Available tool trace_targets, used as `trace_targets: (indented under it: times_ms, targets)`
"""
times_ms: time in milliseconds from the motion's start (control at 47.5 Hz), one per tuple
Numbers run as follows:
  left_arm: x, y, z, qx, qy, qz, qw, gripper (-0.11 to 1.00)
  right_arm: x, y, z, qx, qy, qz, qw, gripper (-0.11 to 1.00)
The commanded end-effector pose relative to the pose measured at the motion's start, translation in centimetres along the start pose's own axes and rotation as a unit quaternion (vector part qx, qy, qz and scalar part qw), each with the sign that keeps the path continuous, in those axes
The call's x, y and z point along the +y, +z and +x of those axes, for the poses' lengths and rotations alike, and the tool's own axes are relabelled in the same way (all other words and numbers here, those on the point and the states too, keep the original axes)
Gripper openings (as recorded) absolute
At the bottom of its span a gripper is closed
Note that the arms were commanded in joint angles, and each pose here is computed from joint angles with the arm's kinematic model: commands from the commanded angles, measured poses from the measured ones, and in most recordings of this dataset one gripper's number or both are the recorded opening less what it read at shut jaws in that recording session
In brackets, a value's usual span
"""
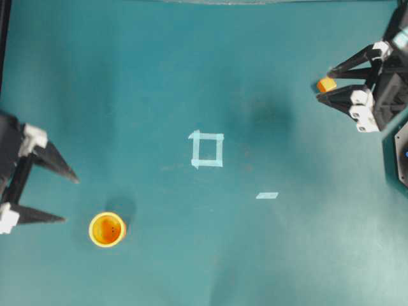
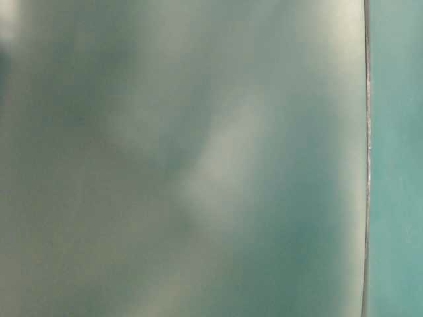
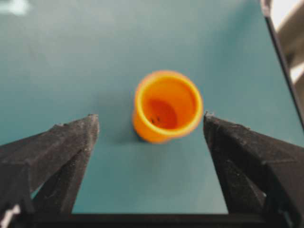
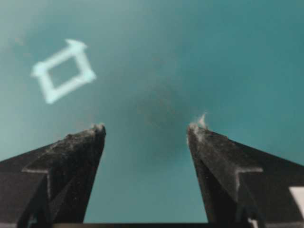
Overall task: Hold the block with right arm and the cup with left arm, then put the block into the cup.
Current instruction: 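Move the right gripper over the orange cube, left gripper toward the orange cup, then close the right gripper on the cube and the left gripper on the cup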
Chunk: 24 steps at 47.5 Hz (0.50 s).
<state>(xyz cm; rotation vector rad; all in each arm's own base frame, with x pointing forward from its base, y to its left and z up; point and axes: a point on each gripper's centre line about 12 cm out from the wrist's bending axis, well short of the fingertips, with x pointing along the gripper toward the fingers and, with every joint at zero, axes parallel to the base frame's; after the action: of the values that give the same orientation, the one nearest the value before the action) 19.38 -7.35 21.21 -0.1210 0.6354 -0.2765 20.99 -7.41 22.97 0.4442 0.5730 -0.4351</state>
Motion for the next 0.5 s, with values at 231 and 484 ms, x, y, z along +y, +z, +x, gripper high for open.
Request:
trace_targets:
  times_ms: [231,484]
  targets:
    - [-1.9,-0.8,2.2,0.056,-0.023,0.009,0.9981,0.86,-2.1,0.0,3.3,0.082,-0.074,0.121,0.9865,0.67]
    - [-2.3,-1.5,4.1,0.098,-0.017,0.027,0.9947,0.86,-3.3,-0.5,5.7,0.158,-0.145,0.107,0.9708,0.67]
